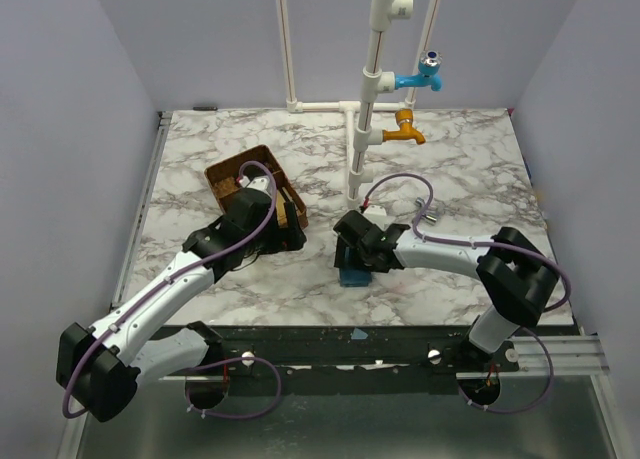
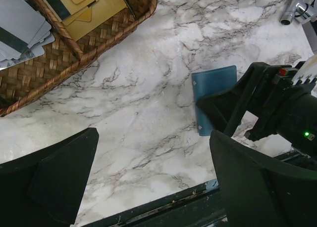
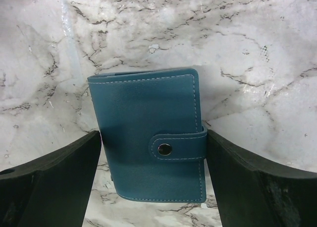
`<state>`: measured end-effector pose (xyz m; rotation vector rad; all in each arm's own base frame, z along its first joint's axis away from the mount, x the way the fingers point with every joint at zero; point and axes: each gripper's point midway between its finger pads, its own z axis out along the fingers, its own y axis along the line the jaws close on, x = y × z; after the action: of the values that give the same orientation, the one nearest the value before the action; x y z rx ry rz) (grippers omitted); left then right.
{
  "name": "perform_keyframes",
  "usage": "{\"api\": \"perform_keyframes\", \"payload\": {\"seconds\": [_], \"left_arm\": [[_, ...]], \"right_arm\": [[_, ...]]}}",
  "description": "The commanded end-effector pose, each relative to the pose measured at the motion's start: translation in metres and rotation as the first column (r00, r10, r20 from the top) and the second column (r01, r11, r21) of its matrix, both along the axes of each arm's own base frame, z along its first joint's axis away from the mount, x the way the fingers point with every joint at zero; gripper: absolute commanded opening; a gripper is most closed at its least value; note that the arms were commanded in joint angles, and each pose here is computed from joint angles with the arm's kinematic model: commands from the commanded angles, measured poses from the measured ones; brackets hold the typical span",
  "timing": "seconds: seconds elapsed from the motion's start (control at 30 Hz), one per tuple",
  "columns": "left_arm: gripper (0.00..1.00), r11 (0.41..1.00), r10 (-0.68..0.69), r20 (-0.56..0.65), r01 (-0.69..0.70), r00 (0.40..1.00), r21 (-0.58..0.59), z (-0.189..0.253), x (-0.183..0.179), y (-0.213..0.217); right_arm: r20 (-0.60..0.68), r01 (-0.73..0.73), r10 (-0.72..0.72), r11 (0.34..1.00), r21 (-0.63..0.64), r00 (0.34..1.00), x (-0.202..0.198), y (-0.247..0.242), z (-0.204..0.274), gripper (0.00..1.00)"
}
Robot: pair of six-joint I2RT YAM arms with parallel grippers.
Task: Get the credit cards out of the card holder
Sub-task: Open the card holder at the center of the board.
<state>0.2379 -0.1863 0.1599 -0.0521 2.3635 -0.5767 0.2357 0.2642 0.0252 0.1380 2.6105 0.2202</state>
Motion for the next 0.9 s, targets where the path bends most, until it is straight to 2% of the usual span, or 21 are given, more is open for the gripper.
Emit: {"api": "perform_keyframes", "payload": {"seconds": [0.0, 0.13, 0.37, 0.5, 0.63, 0.77, 0.87], "left_arm": [[0.99, 1.0, -0.004, -0.056, 0.003, 0.998, -0.023, -0.013, -0.009, -0.002], [0.98, 0.999, -0.018, -0.081, 0.015, 0.997, -0.041, -0.023, -0.013, -0.006], [0.98, 0.997, -0.047, -0.118, 0.039, 0.992, -0.066, -0.039, -0.019, -0.013], [0.99, 0.998, -0.038, -0.125, 0.032, 0.991, -0.052, -0.044, -0.018, -0.01], [0.98, 0.998, -0.037, -0.125, 0.031, 0.991, -0.048, -0.044, -0.019, -0.01], [0.99, 0.998, -0.033, -0.126, 0.027, 0.992, -0.052, -0.045, -0.02, -0.009], [0.98, 0.998, -0.033, -0.13, 0.026, 0.991, -0.052, -0.047, -0.021, -0.009]], "right_arm": [[-0.015, -0.067, 0.068, 0.998, 0.004, 0.998, -0.003, 0.006, 0.005, 0.89], [0.014, -0.074, 0.074, 0.997, -0.027, 0.997, 0.0, 0.0, 0.02, 0.94], [0.061, -0.06, 0.07, 0.987, -0.148, 0.996, -0.002, -0.022, 0.04, 0.93], [0.07, -0.055, 0.073, 0.971, -0.231, 0.995, -0.007, -0.025, 0.038, 0.86], [0.075, -0.037, 0.059, 0.963, -0.266, 0.995, -0.004, -0.024, 0.034, 0.7], [0.073, -0.043, 0.066, 0.959, -0.279, 0.995, 0.0, -0.02, 0.029, 0.61], [0.076, -0.043, 0.068, 0.957, -0.288, 0.995, 0.003, -0.017, 0.025, 0.59]]}}
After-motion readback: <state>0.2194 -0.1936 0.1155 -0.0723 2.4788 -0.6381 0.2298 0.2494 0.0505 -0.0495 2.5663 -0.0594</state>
